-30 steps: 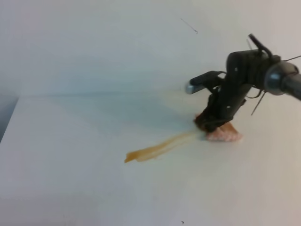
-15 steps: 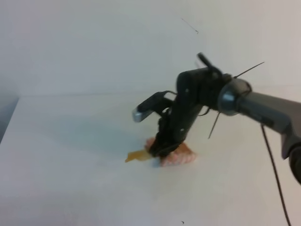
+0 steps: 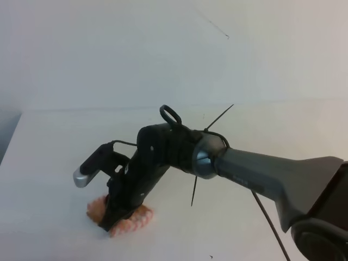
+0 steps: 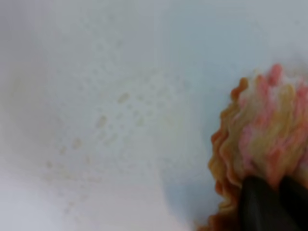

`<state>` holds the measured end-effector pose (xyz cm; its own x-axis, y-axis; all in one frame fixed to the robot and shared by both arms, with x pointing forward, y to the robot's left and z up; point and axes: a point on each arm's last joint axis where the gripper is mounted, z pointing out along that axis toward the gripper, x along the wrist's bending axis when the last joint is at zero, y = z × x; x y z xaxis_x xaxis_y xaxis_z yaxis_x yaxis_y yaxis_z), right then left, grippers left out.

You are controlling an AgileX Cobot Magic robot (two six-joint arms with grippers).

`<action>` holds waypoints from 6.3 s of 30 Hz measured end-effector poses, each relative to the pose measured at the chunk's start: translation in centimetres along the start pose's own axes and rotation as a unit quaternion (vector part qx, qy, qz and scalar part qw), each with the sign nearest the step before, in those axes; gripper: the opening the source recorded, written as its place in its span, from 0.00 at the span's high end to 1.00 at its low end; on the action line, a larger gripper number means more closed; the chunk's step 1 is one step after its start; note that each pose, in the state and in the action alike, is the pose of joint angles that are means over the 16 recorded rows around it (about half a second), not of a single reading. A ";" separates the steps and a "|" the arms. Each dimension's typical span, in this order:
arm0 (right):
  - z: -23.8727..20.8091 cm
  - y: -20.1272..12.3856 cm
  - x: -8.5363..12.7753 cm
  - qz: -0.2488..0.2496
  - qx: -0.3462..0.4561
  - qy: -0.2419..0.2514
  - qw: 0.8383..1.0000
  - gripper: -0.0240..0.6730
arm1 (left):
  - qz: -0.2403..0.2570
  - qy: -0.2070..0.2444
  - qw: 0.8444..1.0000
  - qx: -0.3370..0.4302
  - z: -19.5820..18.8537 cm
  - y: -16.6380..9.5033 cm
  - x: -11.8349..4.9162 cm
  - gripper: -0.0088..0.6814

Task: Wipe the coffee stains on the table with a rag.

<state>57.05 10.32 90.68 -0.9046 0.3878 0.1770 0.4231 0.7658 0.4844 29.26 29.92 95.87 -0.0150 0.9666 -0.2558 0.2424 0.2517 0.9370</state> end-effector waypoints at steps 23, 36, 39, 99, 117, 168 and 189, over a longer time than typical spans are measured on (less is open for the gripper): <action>-2.6 0.3 -7.0 0.096 -0.143 0.029 0.985 0.92 | 0.000 0.000 1.000 0.000 0.0 0.0 0.0 0.99; -10.4 -4.4 -16.2 0.178 -0.035 -0.190 0.965 0.92 | 0.000 0.000 1.000 0.000 0.0 0.0 0.0 0.99; -13.9 -4.8 -16.9 0.199 -0.027 -0.221 0.954 0.92 | 0.000 0.000 1.000 0.000 0.0 0.0 0.0 0.99; -36.1 -8.6 1.5 0.167 -0.145 -0.383 0.897 0.93 | 0.000 0.000 1.000 0.000 0.0 0.0 0.0 0.99; -35.5 -28.8 10.3 0.167 -0.210 -0.376 0.887 0.97 | 0.000 0.000 1.000 0.000 0.0 0.0 0.0 0.99; -29.4 -39.3 10.7 0.254 -0.410 -0.540 0.690 0.97 | 0.000 0.000 1.000 0.000 0.0 0.0 0.0 0.99; -27.5 -40.5 10.2 0.276 -0.389 -0.537 0.696 0.97 | 0.000 0.000 1.000 0.000 0.0 0.0 0.0 0.99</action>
<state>29.27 -30.79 96.41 0.1220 0.9923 -0.0200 0.1559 0.0007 0.9878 29.26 29.91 95.87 -0.0149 0.9665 -0.2561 0.2424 0.2519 0.9369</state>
